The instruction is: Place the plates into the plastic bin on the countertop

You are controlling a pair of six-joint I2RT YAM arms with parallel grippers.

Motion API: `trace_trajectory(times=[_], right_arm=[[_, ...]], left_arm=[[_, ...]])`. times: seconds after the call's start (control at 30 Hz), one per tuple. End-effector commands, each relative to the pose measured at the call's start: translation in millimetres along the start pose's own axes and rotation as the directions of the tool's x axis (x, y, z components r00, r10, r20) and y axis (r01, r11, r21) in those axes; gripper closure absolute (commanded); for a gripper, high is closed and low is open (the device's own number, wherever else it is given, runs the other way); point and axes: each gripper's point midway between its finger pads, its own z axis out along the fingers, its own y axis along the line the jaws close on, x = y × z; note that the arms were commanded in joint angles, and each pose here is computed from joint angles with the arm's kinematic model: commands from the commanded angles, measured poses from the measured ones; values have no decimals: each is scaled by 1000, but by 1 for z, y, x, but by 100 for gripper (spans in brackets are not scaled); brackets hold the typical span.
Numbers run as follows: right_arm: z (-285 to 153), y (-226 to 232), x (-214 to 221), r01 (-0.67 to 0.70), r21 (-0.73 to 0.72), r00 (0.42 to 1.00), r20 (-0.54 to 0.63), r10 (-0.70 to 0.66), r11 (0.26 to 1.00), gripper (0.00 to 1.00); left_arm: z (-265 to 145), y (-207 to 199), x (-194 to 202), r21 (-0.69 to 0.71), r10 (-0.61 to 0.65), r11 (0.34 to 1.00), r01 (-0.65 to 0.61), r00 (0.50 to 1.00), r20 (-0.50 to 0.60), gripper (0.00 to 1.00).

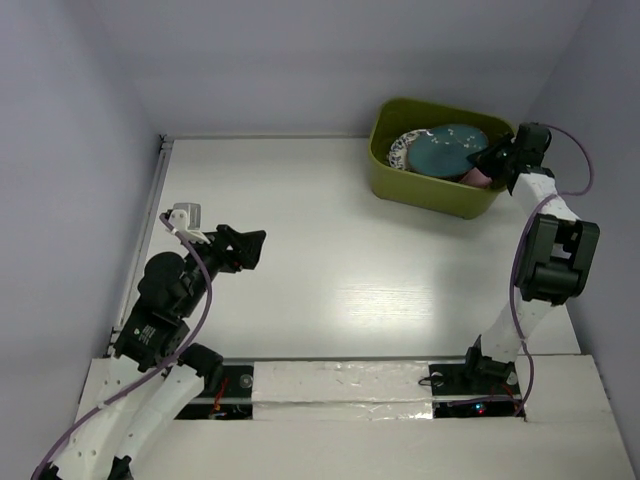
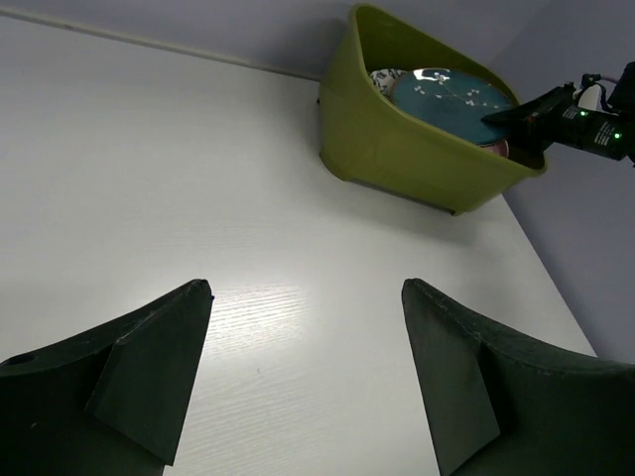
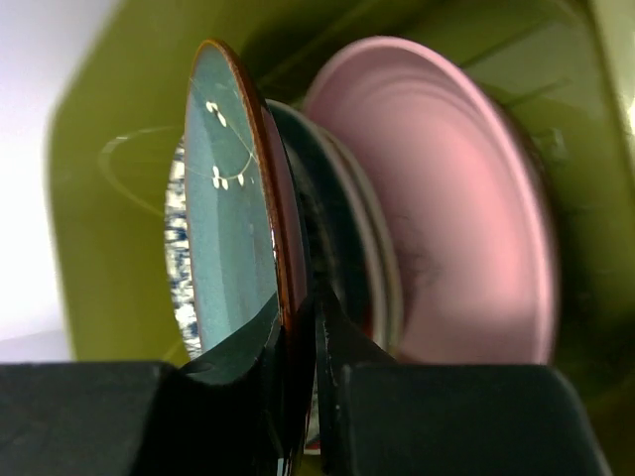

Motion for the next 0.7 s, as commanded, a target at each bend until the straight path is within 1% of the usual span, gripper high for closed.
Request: trace_trajectory(times=[0.0,0.03,0.07,0.13,0.17,0.2,0.23,0.27,0.3,0.33,0.37,0.4,0.43,0.47,0.53,0.63,0.67], right_arm=[[-18,53,-45,57,-149,987,154,-34,987,94],[-16,48,-42,55,-137,988,149,-34,989,88],[-15,43,-39,53,-125,989,143,-35,991,76],[-15,38,-38,63,-107,988,148,-47,992,65],[-16,36,-38,66,-95,987,150,-51,993,52],[-17,31,-36,65,-72,988,146,-54,995,46],[-24,34,-42,79,-65,983,173,-66,995,39],[-27,32,-43,79,-51,981,182,-68,996,27],[-31,25,-38,72,-21,983,170,-68,997,22],[-40,28,-44,81,-12,977,198,-77,997,17],[-45,28,-45,85,-4,975,207,-82,996,6],[-49,26,-44,84,7,975,205,-84,996,1],[-53,25,-41,93,15,975,204,-94,996,0],[-62,29,-42,101,9,973,209,-101,995,0],[-69,21,-34,105,37,976,188,-110,994,0],[-95,28,-37,107,28,964,242,-110,994,0],[-100,20,-28,99,37,965,240,-105,994,0]], left_arm=[[7,3,-3,-8,28,1000,-28,999,15,25],[8,2,-3,-4,30,1000,-30,999,14,25],[9,1,-3,-1,29,1000,-29,999,15,25],[11,0,-3,1,31,1000,-31,999,9,25],[10,-1,-4,2,33,999,-33,999,11,25],[10,-1,-4,3,33,999,-33,999,11,25],[11,-1,-4,3,33,999,-33,999,9,24],[10,-1,-4,3,33,999,-33,999,11,24],[10,-1,-5,5,31,1000,-31,999,11,24],[10,-1,-5,3,31,1000,-31,999,9,24],[10,-1,-6,-1,31,1000,-31,999,9,23],[10,-1,-6,-4,27,1000,-27,1000,9,23],[9,0,-7,-6,27,1000,-27,1000,12,23],[8,-1,-8,-6,27,1000,-26,1000,16,22],[8,0,-8,-12,31,999,-31,999,15,20],[9,3,-6,-28,31,999,-31,1000,-4,18],[10,2,-6,-31,31,999,-32,999,-10,16]])
